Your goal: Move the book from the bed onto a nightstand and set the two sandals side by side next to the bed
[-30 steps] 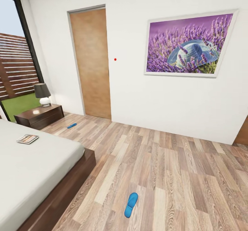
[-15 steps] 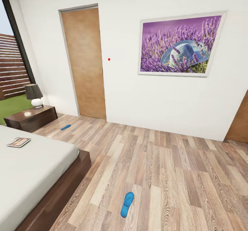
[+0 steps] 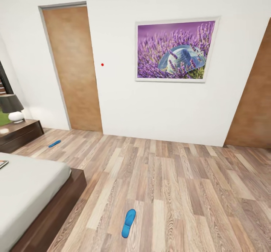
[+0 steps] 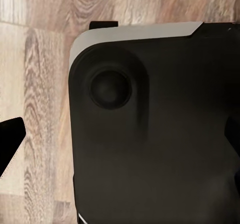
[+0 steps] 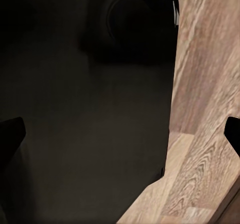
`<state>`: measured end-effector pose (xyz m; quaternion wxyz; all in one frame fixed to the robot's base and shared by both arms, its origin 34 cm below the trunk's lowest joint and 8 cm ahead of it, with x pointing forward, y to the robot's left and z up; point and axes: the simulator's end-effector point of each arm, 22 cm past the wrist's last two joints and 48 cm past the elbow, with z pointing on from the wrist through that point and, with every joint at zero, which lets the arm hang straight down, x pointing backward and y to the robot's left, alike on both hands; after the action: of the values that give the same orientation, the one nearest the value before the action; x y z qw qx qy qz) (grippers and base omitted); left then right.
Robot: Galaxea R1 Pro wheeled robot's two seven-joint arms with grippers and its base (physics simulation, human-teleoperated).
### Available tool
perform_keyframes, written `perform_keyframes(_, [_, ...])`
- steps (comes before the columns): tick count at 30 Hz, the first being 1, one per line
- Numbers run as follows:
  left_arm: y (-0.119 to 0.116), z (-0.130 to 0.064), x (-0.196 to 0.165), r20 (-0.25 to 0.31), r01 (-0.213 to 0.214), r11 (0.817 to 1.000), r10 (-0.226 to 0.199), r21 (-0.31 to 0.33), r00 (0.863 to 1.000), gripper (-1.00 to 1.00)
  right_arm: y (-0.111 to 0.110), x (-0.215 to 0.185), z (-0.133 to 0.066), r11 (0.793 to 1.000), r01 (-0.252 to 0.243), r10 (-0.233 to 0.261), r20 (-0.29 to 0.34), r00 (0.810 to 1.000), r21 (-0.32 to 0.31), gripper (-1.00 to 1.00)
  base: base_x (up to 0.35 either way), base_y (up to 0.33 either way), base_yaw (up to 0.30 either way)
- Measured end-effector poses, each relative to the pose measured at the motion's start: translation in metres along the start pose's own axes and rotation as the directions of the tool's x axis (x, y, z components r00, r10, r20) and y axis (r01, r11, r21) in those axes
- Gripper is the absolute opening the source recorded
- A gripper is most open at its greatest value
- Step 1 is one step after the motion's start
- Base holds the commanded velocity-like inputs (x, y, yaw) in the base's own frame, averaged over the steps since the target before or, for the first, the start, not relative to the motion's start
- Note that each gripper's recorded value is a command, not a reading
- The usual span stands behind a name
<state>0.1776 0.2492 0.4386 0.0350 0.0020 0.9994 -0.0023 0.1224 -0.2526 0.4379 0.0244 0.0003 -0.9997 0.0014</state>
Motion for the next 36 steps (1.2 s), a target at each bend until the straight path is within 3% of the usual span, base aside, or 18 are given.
perform_keyframes(36, [-0.0012,0.0000,0.0003,-0.002,-0.001,1.000,0.001,0.002,1.000,1.00,-0.0012,-0.0007,0.0000,1.000,-0.001,0.001,0.001,1.000,0.002,1.00,0.000,0.000,-0.228])
